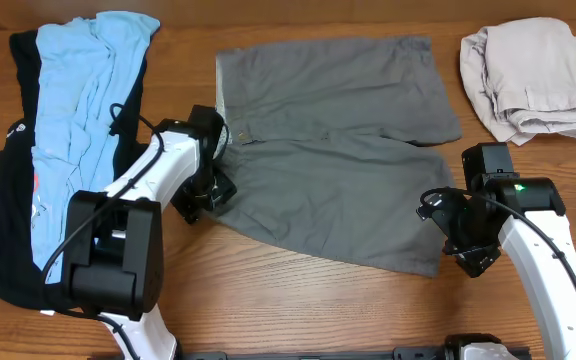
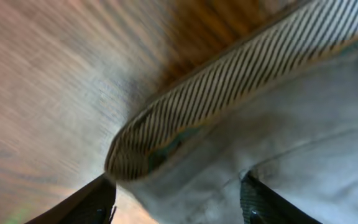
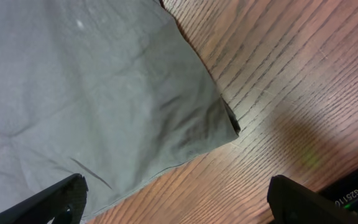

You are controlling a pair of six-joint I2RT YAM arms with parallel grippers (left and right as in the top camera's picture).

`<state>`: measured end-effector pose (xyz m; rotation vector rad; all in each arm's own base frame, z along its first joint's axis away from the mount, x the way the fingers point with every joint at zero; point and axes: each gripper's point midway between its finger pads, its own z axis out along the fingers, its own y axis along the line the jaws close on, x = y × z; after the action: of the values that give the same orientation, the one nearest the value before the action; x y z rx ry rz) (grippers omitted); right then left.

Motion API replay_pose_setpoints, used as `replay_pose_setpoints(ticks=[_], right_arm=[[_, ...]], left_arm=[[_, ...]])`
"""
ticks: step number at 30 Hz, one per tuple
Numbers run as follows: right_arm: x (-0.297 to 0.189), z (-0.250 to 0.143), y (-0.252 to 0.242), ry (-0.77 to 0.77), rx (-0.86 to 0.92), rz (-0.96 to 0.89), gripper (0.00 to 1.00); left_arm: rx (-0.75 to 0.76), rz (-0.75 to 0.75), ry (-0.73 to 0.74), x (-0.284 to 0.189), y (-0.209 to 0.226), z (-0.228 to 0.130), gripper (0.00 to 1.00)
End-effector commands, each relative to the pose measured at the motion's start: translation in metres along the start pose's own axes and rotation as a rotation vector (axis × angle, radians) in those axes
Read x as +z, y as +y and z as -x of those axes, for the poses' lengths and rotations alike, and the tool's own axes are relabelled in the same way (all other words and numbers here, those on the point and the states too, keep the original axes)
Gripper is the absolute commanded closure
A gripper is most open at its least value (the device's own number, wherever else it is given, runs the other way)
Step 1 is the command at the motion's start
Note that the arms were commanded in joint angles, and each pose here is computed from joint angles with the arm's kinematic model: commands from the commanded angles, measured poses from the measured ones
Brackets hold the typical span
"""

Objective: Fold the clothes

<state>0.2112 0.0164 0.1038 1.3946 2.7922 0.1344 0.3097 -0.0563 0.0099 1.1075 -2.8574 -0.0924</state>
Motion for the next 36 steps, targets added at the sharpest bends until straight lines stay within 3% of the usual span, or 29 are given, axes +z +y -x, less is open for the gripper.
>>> replay_pose_setpoints(ticks=[1,3,7,9,10,20,30,36], right_arm=[[-0.001,-0.001,0.0,-0.003,0.007,0.002,0.07],[-0.001,-0.001,-0.001,-0.002,0.007,0.001,0.1],[0.0,-0.004,-0.002,0.009,0.012,-0.005,0.14],[0.001,-0.006,-0.003,0.022,0.029,-0.004,0.16],[0.001,-0.007,-0.004,0.025,0.049,-0.01,0.17],[0.051,-0.035,-0.037,0.11,0.441,-0.112,0.24],[0.094,-0.024,-0.027,0.054,0.456,0.009,0.31],[0.097,-0.022,-0.034,0.031,0.456,-0.011,0.35]], left_arm=[[-0.031,-0.023,-0.014,0.009,0.004,0.001,0.36],[-0.031,-0.037,-0.023,0.018,0.004,0.0,0.38],[-0.032,-0.066,-0.041,0.029,0.002,0.001,0.63],[-0.032,-0.079,-0.052,0.03,-0.001,0.004,0.92],[-0.032,-0.086,-0.057,0.03,-0.003,0.005,0.95],[-0.033,-0.126,-0.087,0.028,-0.012,0.012,0.96],[-0.033,-0.139,-0.097,0.027,-0.016,0.015,0.96],[-0.033,-0.139,-0.096,0.028,-0.015,0.015,0.96]])
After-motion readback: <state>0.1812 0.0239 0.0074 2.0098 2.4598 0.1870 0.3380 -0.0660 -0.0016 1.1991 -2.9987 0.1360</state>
